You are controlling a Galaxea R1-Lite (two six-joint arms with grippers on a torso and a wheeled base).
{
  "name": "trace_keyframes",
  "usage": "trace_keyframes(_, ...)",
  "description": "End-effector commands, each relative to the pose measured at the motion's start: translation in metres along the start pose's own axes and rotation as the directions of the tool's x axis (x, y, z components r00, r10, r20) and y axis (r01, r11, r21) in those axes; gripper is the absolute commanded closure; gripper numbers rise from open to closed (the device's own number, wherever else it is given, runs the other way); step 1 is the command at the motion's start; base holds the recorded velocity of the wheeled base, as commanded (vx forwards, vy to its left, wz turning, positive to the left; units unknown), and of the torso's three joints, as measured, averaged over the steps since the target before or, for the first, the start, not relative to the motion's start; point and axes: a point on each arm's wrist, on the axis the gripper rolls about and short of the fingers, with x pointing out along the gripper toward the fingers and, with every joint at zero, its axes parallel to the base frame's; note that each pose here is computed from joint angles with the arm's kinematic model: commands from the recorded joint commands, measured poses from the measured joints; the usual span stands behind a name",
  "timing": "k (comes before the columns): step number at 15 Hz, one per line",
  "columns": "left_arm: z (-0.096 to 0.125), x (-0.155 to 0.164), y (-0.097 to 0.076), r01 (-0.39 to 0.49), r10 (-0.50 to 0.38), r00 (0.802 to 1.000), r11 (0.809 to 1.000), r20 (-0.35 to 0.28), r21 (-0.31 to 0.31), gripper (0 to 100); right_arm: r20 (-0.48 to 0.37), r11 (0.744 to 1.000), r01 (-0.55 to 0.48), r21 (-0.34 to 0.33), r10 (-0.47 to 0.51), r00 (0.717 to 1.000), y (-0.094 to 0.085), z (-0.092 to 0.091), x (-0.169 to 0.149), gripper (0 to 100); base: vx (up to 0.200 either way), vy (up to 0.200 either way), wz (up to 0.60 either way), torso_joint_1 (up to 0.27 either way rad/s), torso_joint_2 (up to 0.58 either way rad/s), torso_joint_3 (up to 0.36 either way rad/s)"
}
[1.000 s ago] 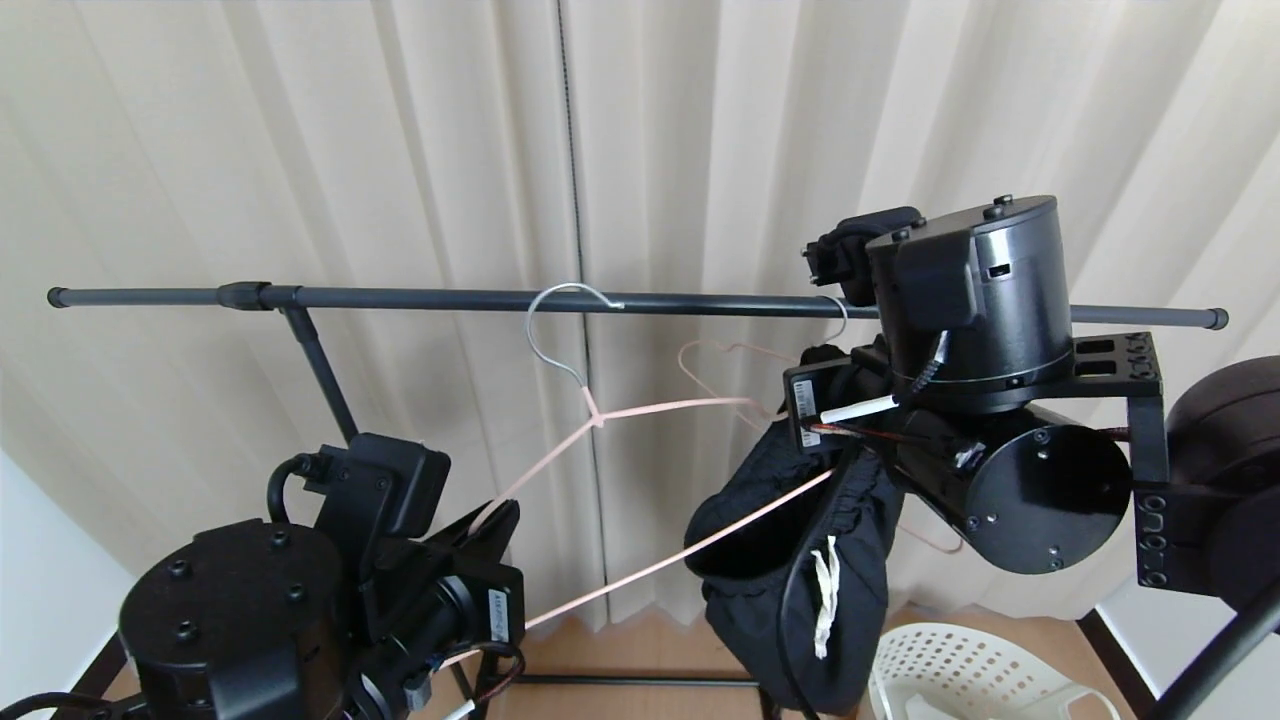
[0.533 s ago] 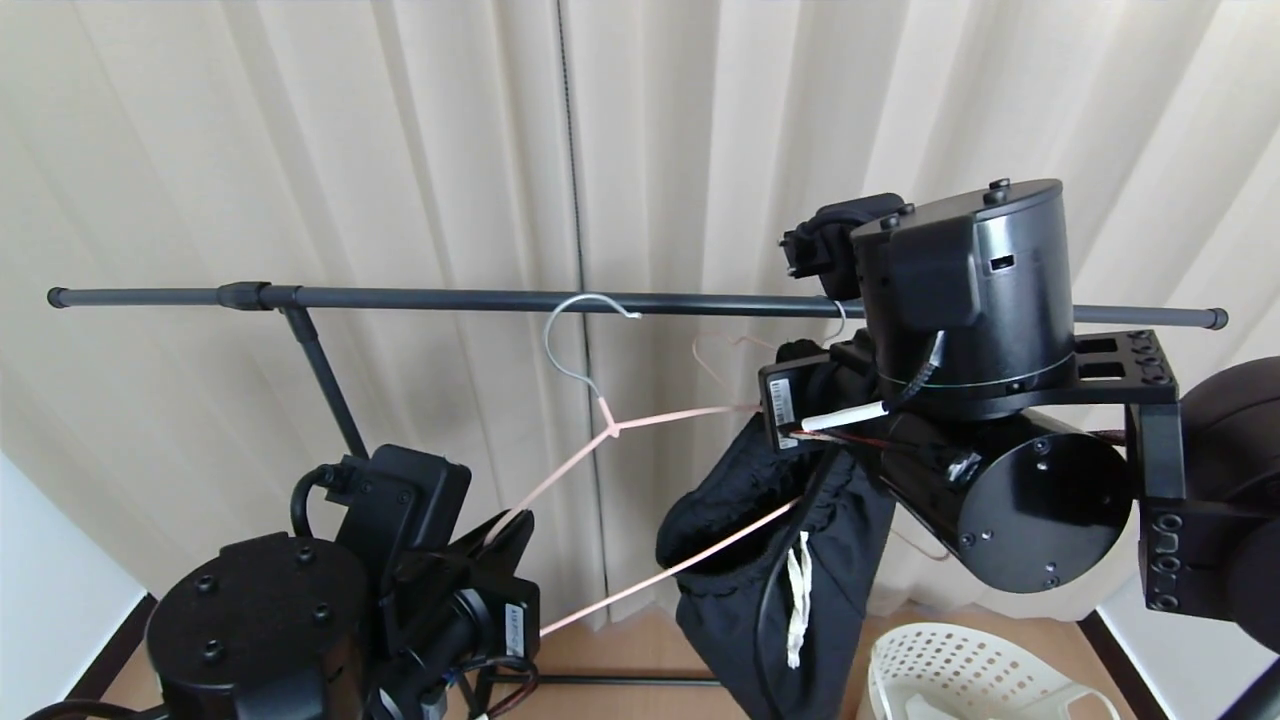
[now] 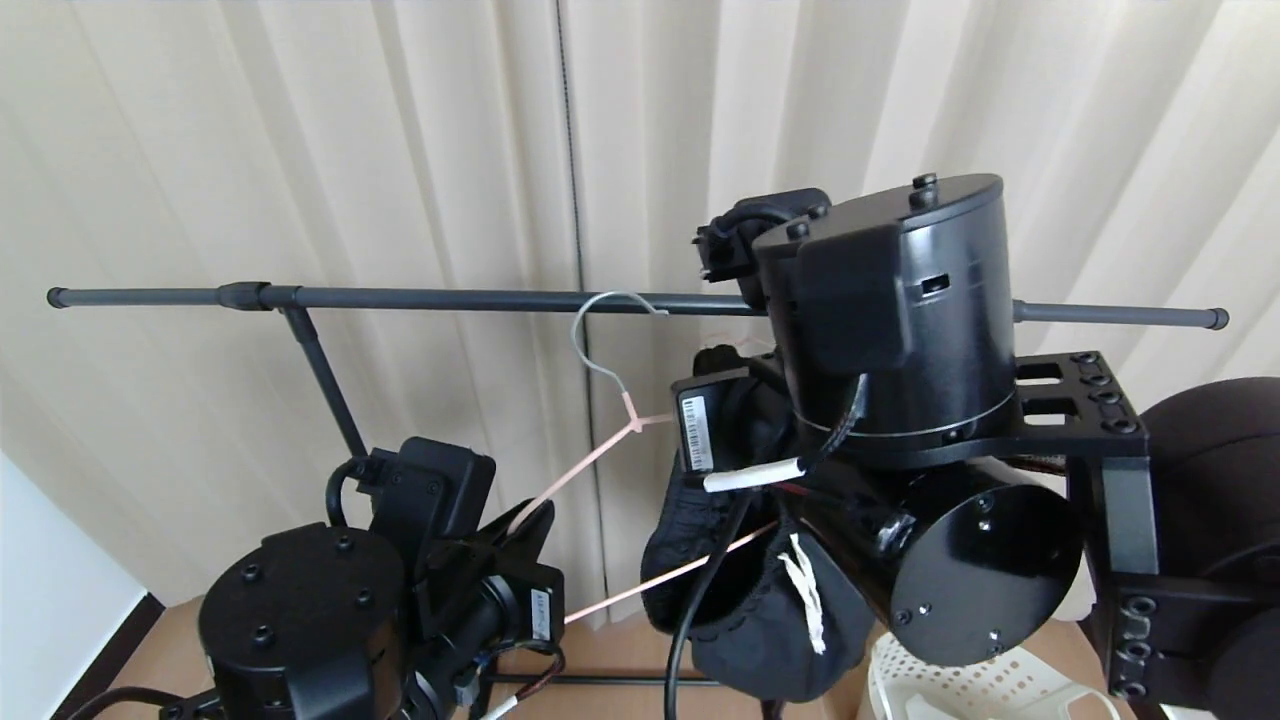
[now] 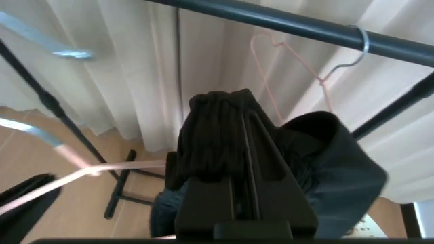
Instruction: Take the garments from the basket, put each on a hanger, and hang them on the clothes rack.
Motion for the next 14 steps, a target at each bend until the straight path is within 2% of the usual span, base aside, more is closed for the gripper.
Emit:
trace_keyframes(1, -0.006, 0.005, -0.002, -0.003, 0.004, 1.000, 1.000, -0.019, 0.012, 100, -0.001, 1.000, -0.028, -0.003, 0.028, 1.000, 0.010, -0.003, -0.004, 100, 0.000, 0.000, 0.00, 0.000, 0.00, 0.000)
trace_keyframes(5, -0.006, 0.006, -0.004, 0.000, 0.000, 1.000, 1.000, -0.011, 0.008, 100, 0.017, 0.998, -0.055, 0.040, 0.055, 0.998, 0.016, 0.003, -0.011, 100, 0.000, 0.000, 0.00, 0.000, 0.00, 0.000)
trace_keyframes(13, -0.005, 0.005, -0.003, 0.002, -0.002, 1.000, 1.000, 0.006, -0.002, 100, 0.017, 0.996, -0.070, 0.047, 0.069, 0.997, 0.021, 0.002, -0.014, 100, 0.000, 0.000, 0.00, 0.000, 0.00, 0.000)
trace_keyframes(14, -0.004, 0.004, -0.003, 0.004, -0.004, 1.000, 1.000, 0.008, -0.004, 100, 0.017, 0.996, -0.070, 0.049, 0.069, 0.997, 0.021, 0.002, -0.014, 0, 0.000, 0.000, 0.00, 0.000, 0.00, 0.000)
